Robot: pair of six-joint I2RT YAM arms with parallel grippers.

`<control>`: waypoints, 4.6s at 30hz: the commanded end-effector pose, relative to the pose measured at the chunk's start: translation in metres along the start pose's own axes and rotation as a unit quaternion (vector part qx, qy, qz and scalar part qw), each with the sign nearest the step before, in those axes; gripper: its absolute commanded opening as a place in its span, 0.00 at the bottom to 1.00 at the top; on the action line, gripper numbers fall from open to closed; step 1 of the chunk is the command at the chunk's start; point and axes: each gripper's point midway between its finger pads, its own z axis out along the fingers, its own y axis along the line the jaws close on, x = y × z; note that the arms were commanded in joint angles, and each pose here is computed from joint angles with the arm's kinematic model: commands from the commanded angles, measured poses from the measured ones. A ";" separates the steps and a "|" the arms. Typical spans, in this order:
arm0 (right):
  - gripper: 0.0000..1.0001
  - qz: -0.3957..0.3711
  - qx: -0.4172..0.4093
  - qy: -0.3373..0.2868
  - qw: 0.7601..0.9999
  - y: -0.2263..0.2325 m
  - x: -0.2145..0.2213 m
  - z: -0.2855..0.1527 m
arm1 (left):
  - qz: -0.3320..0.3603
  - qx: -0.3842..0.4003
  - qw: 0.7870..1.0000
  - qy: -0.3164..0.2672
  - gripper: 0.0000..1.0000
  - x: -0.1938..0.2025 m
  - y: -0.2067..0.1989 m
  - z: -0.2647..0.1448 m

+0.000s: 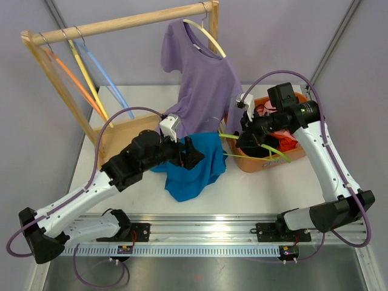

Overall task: Remove the t-shirt from the hanger
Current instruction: Remove the tshirt from the hanger, then pass the hanger from the right arm to the left, then pass the hanger from the left arm to the right

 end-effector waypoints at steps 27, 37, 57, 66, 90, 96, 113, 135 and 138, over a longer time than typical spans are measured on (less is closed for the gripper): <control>0.00 -0.108 -0.025 0.030 0.993 0.015 0.026 -0.007 | -0.043 -0.319 0.946 -0.029 0.00 0.036 0.096 -0.019; 0.00 -0.180 0.006 -0.047 0.983 0.035 -0.020 -0.043 | -0.056 -0.292 0.955 0.016 0.00 0.069 0.094 -0.032; 0.00 -0.200 -0.002 -0.048 0.979 0.063 -0.013 -0.060 | -0.096 -0.308 0.946 0.028 0.00 0.092 0.108 -0.051; 0.00 -0.177 -0.003 -0.079 0.981 0.065 -0.030 -0.062 | -0.090 -0.279 0.956 0.008 0.10 0.083 0.100 -0.053; 0.00 -0.185 -0.097 -0.022 0.978 0.040 -0.021 -0.011 | 0.295 0.019 0.953 -0.062 0.91 -0.034 -0.017 -0.073; 0.00 -0.262 -0.141 -0.017 0.955 0.068 -0.020 0.004 | 0.342 0.114 0.932 -0.034 0.94 -0.023 -0.046 -0.053; 0.00 -0.268 -0.202 -0.056 0.940 0.094 -0.033 0.010 | 0.324 0.097 0.941 -0.021 0.20 -0.020 -0.038 -0.038; 0.40 -0.236 -0.246 -0.040 0.939 0.102 -0.006 0.009 | 0.299 0.066 0.951 -0.052 0.00 -0.015 -0.027 -0.111; 0.29 -0.235 -0.249 -0.039 0.939 0.104 -0.007 0.007 | 0.302 0.057 0.951 -0.044 0.00 -0.012 -0.022 -0.113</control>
